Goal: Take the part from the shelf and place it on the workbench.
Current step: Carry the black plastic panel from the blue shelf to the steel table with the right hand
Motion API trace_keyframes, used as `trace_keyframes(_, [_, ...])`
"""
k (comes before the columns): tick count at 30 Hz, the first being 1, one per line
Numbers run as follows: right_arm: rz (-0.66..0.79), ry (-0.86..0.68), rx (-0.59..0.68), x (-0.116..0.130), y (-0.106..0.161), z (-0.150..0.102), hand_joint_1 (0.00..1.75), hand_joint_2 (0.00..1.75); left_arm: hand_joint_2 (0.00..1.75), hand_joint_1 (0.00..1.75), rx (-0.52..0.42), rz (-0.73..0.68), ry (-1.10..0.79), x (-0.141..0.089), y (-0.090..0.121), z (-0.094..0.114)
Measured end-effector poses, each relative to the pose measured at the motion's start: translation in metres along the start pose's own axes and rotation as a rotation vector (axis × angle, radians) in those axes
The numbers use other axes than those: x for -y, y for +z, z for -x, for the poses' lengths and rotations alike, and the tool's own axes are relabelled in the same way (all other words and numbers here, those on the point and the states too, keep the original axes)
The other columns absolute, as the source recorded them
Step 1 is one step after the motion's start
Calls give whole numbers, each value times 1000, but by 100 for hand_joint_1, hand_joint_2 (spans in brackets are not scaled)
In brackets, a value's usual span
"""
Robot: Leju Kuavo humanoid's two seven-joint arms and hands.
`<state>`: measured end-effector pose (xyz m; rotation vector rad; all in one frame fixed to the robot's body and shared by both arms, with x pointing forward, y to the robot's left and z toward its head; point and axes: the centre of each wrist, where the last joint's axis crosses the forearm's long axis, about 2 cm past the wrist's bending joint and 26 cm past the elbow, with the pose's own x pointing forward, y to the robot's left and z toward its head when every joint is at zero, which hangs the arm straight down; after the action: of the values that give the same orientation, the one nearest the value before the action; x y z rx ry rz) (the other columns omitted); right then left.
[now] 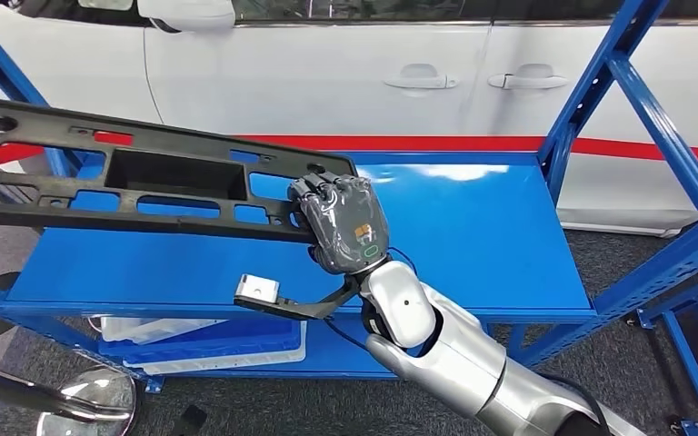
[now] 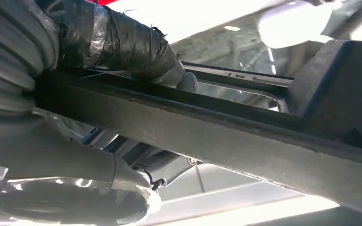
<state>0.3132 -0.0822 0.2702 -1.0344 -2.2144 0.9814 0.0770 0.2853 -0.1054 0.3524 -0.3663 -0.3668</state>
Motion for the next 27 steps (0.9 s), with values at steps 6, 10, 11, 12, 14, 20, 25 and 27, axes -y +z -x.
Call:
trace_keyframes(6, [-3,-16,10,2,-1,-1,175,175,175,0,-8,1,0,1,0,1])
trace_keyframes(10, [-14,-20,11,3,-1,-1,175,175,175,0,-9,1,-1,1,0,1])
trace_keyframes(11, [-17,-21,10,3,-1,-1,175,175,175,0,-10,1,-1,1,0,1])
trace_keyframes(12, [-18,-22,10,3,-2,-1,175,175,175,0,-9,2,-1,1,1,1])
trace_keyframes(14, [-13,-24,14,5,-3,-2,175,175,175,0,-9,2,-2,1,1,1])
trace_keyframes(20, [-6,-29,19,7,-5,-3,175,175,175,0,-13,3,-1,2,1,3])
trace_keyframes(25, [-9,-30,19,7,-5,-4,175,175,175,0,-11,3,0,2,1,1])
trace_keyframes(27, [-10,-29,19,7,-5,-4,175,175,175,0,-11,3,0,2,1,1])
